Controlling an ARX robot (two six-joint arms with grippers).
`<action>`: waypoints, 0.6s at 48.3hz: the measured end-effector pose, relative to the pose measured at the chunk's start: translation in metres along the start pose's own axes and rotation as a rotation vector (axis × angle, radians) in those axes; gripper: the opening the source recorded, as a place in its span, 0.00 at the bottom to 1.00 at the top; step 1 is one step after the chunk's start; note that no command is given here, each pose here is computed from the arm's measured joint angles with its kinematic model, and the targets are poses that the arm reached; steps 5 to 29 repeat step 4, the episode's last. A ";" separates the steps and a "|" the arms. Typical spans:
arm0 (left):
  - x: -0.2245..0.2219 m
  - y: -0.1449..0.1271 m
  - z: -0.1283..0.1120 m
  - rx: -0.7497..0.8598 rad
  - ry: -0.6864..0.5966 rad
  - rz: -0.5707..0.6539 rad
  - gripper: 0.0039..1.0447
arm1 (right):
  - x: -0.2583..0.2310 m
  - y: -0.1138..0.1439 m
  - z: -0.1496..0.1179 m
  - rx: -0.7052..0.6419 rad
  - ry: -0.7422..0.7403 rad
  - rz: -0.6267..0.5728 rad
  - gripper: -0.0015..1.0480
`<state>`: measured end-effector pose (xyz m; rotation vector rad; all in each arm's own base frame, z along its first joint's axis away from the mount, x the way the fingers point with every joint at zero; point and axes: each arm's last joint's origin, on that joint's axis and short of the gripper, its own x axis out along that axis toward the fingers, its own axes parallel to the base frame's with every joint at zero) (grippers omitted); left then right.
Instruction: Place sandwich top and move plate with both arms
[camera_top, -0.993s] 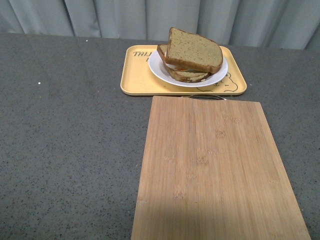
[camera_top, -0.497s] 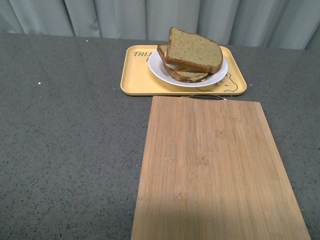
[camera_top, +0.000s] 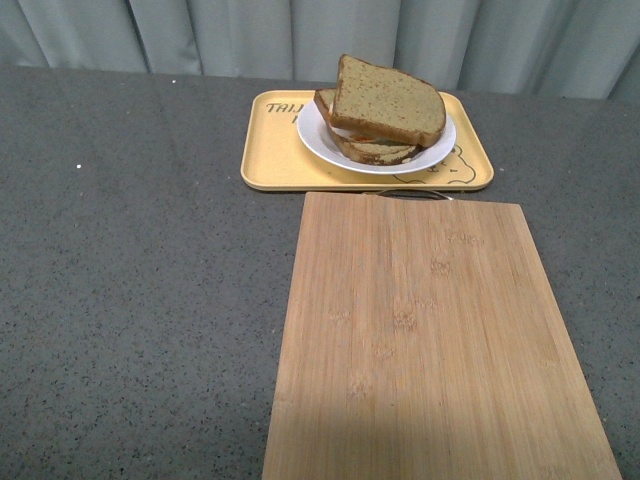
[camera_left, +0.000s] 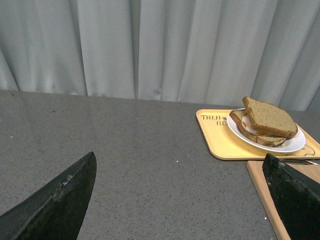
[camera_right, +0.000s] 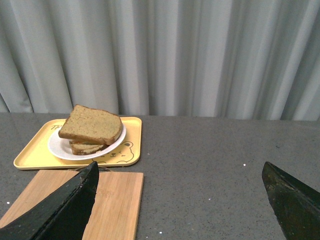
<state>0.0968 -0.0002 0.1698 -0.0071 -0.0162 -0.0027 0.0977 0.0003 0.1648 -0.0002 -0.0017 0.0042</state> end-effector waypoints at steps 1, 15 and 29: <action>0.000 0.000 0.000 0.000 0.000 0.000 0.94 | 0.000 0.000 0.000 0.000 0.000 0.000 0.91; 0.000 0.000 0.000 0.000 0.000 0.000 0.94 | 0.000 0.000 0.000 0.000 0.000 0.000 0.91; 0.000 0.000 0.000 0.000 0.000 0.000 0.94 | 0.000 0.000 0.000 0.000 0.000 0.000 0.91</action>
